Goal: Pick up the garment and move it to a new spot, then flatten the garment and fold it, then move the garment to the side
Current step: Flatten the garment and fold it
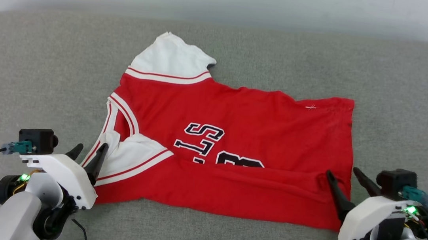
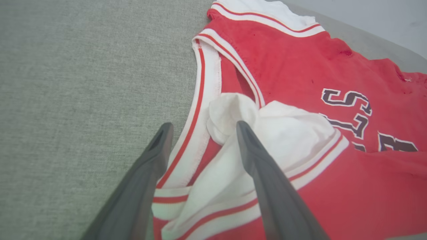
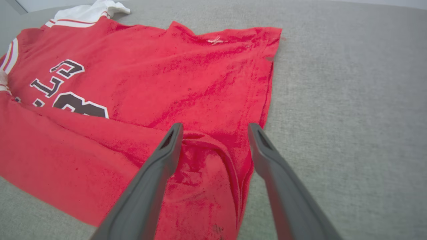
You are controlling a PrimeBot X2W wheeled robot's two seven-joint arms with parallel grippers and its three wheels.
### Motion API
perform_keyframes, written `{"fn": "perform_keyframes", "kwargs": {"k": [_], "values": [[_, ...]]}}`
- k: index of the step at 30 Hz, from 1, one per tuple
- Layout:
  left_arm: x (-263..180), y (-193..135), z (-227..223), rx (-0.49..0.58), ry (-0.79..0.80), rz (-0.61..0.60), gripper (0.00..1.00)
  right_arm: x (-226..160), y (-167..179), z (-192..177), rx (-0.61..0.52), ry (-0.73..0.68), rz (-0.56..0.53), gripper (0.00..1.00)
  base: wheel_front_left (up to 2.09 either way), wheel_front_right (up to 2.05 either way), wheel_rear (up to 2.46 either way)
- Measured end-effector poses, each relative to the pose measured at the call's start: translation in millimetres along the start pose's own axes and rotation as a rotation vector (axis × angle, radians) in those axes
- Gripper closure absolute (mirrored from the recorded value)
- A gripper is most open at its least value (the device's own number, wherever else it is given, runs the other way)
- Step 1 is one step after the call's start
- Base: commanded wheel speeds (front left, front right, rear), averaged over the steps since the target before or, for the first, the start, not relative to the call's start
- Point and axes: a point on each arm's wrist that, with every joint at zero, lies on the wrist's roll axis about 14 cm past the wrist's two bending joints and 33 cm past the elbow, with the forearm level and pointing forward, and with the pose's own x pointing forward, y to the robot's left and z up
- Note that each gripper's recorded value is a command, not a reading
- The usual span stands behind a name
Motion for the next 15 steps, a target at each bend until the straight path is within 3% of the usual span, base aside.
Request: {"fn": "perform_keyframes", "kwargs": {"k": [5, 6, 15], "values": [[-17, 2, 19, 0.026, -0.036, 0.014, 0.0, -22, -6, 37, 0.002, -0.214, -0.044, 0.0, 0.0, 0.0, 0.0], [-27, 6, 29, 0.051, -0.033, 0.024, 0.0, -38, -8, 55, 0.002, -0.314, -0.07, 0.0, 0.0, 0.0, 0.0], [-47, -2, 12, 0.153, 0.213, -0.04, 0.0, -79, -8, 80, -0.014, -0.463, -0.127, 0.0, 0.0, 0.0, 0.0]]}}
